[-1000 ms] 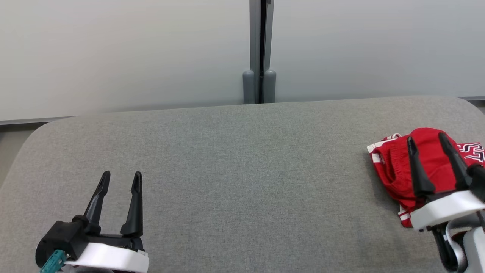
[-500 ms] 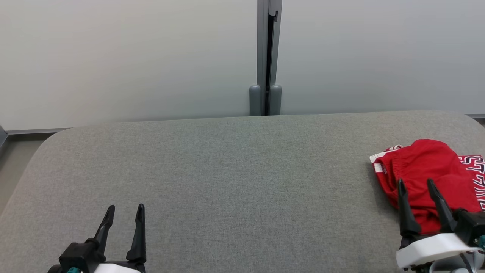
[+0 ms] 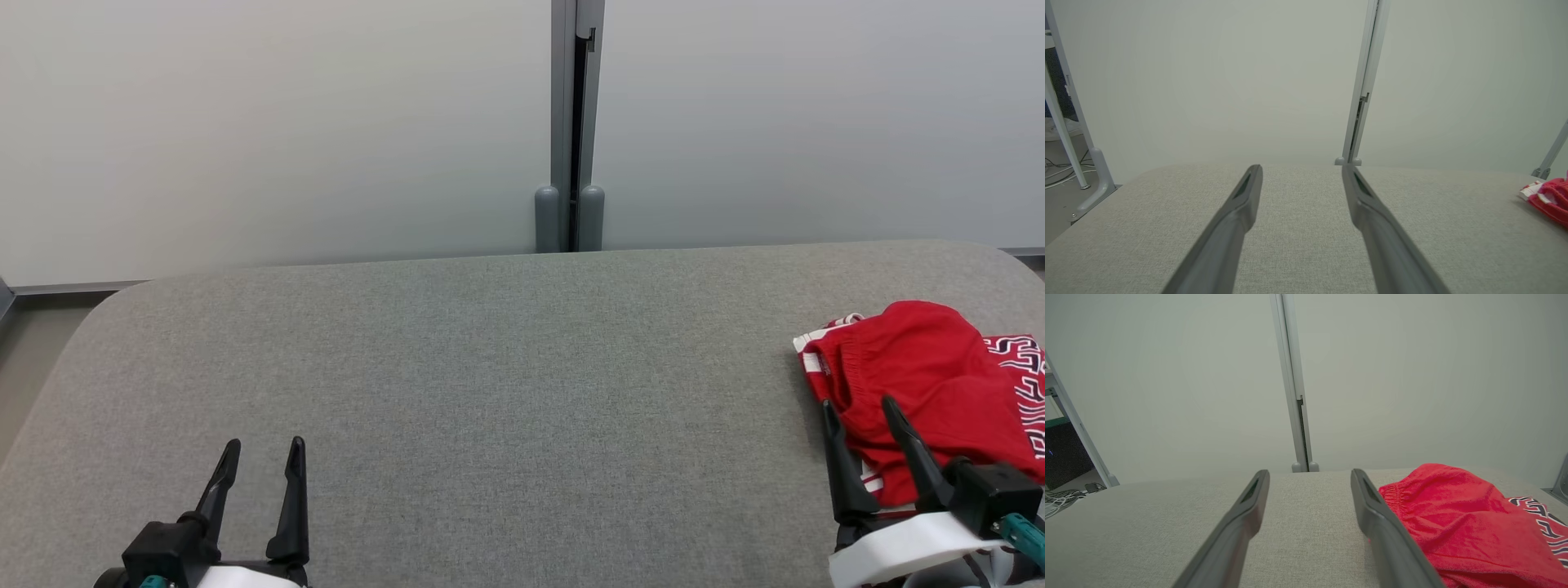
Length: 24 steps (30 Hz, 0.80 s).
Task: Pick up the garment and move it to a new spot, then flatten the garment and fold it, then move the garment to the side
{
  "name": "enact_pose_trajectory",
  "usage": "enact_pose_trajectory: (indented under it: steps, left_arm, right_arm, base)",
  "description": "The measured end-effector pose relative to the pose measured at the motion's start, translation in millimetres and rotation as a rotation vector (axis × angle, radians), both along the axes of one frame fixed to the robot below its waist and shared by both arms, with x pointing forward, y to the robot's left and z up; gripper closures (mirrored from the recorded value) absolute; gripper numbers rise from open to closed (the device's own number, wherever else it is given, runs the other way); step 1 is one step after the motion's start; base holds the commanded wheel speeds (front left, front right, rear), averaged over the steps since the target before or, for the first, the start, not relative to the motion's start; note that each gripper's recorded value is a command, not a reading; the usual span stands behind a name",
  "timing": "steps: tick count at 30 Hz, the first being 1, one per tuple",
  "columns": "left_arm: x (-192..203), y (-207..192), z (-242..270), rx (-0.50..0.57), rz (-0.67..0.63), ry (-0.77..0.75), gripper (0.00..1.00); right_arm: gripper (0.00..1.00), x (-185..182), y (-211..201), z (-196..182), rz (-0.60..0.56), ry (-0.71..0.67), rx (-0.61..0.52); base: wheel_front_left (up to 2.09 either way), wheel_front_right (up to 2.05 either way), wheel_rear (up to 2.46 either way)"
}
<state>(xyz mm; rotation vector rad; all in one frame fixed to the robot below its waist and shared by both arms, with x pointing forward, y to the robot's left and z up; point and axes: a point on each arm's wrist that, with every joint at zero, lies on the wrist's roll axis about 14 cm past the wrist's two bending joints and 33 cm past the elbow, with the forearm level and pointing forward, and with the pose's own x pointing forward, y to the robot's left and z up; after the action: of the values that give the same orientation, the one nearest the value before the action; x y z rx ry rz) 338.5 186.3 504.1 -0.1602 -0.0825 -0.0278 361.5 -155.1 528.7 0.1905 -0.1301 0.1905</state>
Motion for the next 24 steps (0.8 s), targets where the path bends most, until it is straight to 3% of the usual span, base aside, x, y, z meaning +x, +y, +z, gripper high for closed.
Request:
enact_pose_trajectory:
  steps: [7,8,14,24]
  left_arm:
    - [-1.3,0.4,-5.5,-0.009,0.003,0.016,0.00]
    - [-1.5,0.2,-6.5,-0.011,0.002,0.019,1.00]
    - [-11.8,-3.0,-34.4,-0.047,0.005,0.114,1.00]
    - [-8.4,5.0,-37.8,-0.226,0.044,0.146,1.00]
  right_arm:
    - [0.00,-0.4,5.5,-1.6,0.015,0.005,0.001]
    - [1.00,-0.4,6.2,-2.0,0.017,0.006,0.001]
    - [1.00,-10.3,9.4,-30.4,0.014,0.100,0.027]
    - [1.00,-5.9,-2.9,-33.3,-0.033,0.154,0.199]
  base:
    - [0.00,0.00,0.00]
    - [0.00,0.00,0.00]
    - [0.00,0.00,0.00]
    - [0.00,0.00,0.00]
